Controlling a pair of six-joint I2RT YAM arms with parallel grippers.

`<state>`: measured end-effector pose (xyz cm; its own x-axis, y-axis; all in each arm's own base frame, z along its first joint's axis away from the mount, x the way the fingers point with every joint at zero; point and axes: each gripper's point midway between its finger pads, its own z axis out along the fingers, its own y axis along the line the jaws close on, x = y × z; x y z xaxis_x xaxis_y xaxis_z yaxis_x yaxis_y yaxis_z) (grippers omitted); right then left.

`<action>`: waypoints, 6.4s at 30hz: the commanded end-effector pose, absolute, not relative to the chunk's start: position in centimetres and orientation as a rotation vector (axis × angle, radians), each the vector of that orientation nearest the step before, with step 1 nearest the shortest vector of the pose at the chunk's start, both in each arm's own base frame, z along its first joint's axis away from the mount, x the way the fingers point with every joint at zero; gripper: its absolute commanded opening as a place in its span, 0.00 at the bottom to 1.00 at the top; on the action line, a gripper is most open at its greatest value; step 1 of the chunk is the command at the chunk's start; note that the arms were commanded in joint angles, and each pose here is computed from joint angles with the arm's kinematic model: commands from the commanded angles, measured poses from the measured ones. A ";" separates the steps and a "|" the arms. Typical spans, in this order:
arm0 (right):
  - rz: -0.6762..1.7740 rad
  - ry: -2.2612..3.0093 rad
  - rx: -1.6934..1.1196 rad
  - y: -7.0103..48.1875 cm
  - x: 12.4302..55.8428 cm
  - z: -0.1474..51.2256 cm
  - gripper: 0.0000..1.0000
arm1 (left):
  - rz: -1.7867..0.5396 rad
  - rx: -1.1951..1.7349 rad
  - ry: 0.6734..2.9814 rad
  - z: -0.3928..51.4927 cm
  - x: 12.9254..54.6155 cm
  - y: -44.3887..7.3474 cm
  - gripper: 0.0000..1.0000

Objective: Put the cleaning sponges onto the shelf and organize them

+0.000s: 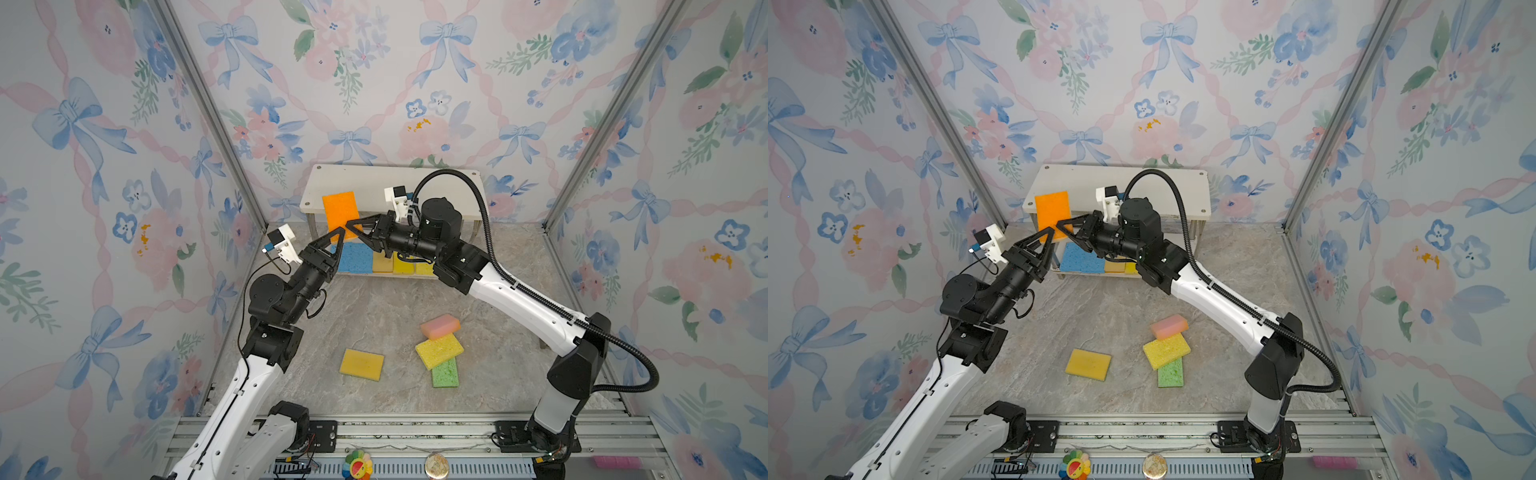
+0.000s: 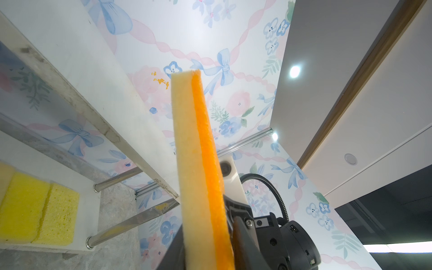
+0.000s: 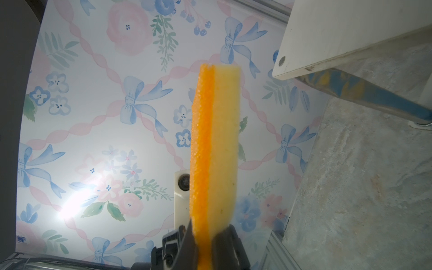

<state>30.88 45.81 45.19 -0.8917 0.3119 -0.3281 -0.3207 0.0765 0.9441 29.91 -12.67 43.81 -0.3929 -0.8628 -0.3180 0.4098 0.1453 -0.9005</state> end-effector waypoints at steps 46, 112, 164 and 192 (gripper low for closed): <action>1.456 2.021 -0.137 30.0 32.0 46.2 0.58 | -1.288 -0.350 1.874 41.7 44.7 -7.0 0.00; 1.543 1.962 -0.079 30.7 31.6 45.8 0.60 | -0.495 -0.387 1.850 43.6 48.3 -0.9 0.98; 1.486 2.002 -0.120 31.1 30.7 44.5 0.61 | -0.783 -0.446 1.807 45.0 51.8 -1.0 0.98; 1.454 2.006 -0.073 29.7 31.9 44.0 0.61 | -0.833 -0.400 1.849 43.1 55.2 -4.5 0.98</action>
<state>32.37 30.37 42.90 -0.8054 0.3114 -0.5043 -0.3772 0.3870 0.8414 54.92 -3.91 42.66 -0.4215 -0.6162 -0.6653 0.0739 0.7079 -0.7024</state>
